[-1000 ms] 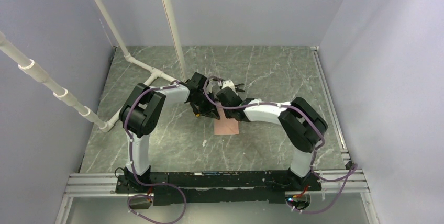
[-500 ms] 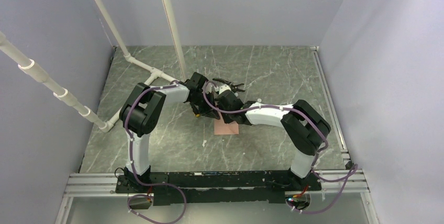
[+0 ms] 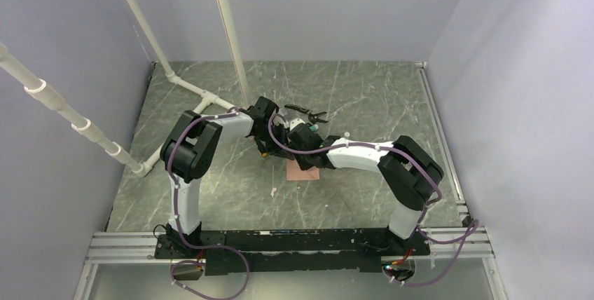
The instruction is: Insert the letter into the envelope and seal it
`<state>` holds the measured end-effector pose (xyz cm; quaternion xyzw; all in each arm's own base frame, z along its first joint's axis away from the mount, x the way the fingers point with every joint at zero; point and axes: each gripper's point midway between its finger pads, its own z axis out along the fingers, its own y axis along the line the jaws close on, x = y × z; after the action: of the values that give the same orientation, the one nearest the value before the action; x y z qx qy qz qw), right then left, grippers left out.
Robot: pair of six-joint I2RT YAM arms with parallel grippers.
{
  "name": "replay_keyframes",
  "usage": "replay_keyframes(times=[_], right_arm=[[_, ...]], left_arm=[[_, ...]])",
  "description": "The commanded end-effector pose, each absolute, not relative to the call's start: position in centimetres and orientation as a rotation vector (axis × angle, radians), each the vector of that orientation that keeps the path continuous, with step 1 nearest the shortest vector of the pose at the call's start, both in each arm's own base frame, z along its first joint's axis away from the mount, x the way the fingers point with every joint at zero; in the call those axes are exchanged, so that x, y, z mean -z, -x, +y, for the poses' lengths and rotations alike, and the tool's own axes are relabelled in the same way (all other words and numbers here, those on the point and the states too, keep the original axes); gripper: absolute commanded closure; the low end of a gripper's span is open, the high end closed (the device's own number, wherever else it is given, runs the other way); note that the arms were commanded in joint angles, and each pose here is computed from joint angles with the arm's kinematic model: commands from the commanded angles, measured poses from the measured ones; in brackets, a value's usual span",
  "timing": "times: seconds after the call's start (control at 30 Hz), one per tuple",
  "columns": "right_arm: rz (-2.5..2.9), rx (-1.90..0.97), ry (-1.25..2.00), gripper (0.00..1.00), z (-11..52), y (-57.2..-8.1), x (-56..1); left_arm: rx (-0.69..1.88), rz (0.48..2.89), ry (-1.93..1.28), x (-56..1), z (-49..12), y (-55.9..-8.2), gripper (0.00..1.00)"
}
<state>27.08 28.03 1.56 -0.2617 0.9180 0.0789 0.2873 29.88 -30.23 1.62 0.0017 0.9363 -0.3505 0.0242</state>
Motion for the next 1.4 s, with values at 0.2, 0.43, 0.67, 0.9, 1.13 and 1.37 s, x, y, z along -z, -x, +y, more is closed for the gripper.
replay_keyframes(times=[0.2, 0.43, 0.67, 0.9, 1.13, 1.37], right_arm=[[2.757, -0.02, 0.663, 0.87, 21.9, -20.9, 0.5], [2.683, -0.099, 0.452, 0.87, 21.4, -23.4, -3.3], [2.496, -0.337, 0.164, 0.82, 21.9, -29.0, -10.2], [2.454, -0.37, 0.001, 0.68, 22.0, -34.1, -11.1], [2.47, -0.365, -0.271, 0.57, 21.7, -37.8, -10.8], [2.537, -0.263, -0.446, 0.48, 22.2, -40.1, -8.4]], left_arm=[[0.735, 3.049, 0.078, 4.0, -25.8, -28.6, 0.98], [0.77, 3.025, 0.058, 2.7, -26.2, -29.1, 0.97], [0.863, 2.947, -0.041, -1.8, -27.6, -30.5, 0.63], [0.824, 2.797, -0.16, -7.1, -27.4, -32.5, 0.32], [0.796, 2.587, -0.334, -10.2, -29.0, -36.0, 0.25], [0.69, 2.565, -0.296, -10.0, -28.2, -37.3, 0.1]])
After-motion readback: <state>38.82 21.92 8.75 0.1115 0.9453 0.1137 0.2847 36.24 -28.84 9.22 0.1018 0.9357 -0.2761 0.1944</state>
